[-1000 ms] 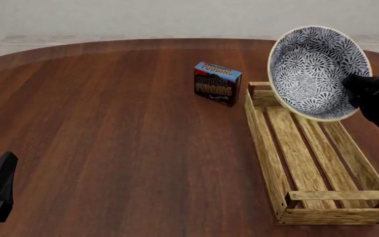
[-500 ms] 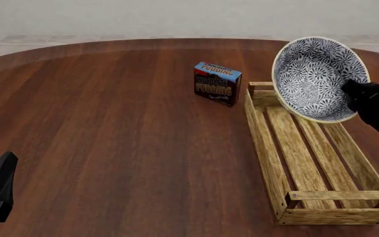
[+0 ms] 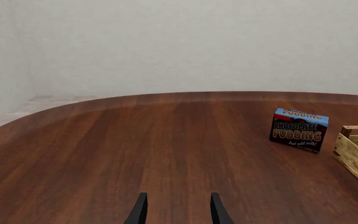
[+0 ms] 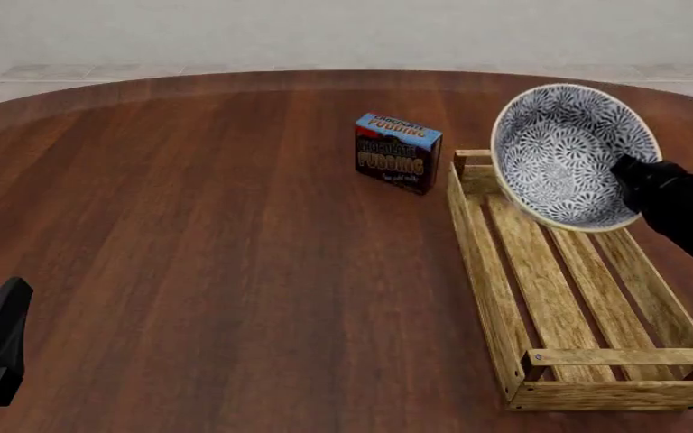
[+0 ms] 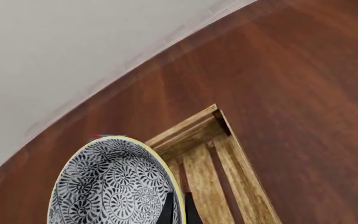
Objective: Pick up the bowl on the left and put it in the tray.
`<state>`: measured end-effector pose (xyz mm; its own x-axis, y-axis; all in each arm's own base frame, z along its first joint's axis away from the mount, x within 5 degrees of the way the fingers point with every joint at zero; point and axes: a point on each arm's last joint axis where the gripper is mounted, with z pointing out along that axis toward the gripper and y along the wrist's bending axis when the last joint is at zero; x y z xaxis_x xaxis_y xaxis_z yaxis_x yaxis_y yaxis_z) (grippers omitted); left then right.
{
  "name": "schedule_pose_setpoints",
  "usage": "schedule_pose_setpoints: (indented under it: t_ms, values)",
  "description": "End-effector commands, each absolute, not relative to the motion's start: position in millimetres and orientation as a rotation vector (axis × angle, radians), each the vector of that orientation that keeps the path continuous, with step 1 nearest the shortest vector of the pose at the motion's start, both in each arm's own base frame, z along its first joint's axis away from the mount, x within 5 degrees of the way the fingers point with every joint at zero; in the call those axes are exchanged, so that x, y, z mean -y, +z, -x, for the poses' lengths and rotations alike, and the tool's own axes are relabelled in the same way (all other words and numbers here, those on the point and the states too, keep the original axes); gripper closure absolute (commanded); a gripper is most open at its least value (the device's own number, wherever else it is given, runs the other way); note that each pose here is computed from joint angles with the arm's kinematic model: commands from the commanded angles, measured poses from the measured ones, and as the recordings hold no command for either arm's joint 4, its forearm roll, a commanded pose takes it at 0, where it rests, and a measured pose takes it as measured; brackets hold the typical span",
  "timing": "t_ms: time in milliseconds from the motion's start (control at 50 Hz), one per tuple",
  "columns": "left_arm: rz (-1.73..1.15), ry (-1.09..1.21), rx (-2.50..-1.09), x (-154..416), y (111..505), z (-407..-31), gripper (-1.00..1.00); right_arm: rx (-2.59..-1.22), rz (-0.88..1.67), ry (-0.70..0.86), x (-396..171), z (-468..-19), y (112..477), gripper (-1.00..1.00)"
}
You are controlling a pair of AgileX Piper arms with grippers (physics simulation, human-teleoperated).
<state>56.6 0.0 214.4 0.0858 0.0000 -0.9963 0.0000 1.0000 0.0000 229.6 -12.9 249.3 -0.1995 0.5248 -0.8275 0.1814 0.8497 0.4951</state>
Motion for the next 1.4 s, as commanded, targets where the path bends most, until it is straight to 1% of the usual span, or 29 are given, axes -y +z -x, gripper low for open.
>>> schedule_pose_setpoints:
  t_ms: [20,440,1400]
  values:
    - [0.0,0.0,-1.485,0,214,-57,-1.0,-1.776,-0.575,0.329,18,-235,246,1.0]
    - [0.0,0.0,-1.485,0,214,-57,-1.0,-1.799,-0.585,0.305,22,-242,235,1.0]
    - [0.0,0.0,-1.485,0,214,-57,-1.0,-1.891,-0.625,0.287,26,-269,184,1.0]
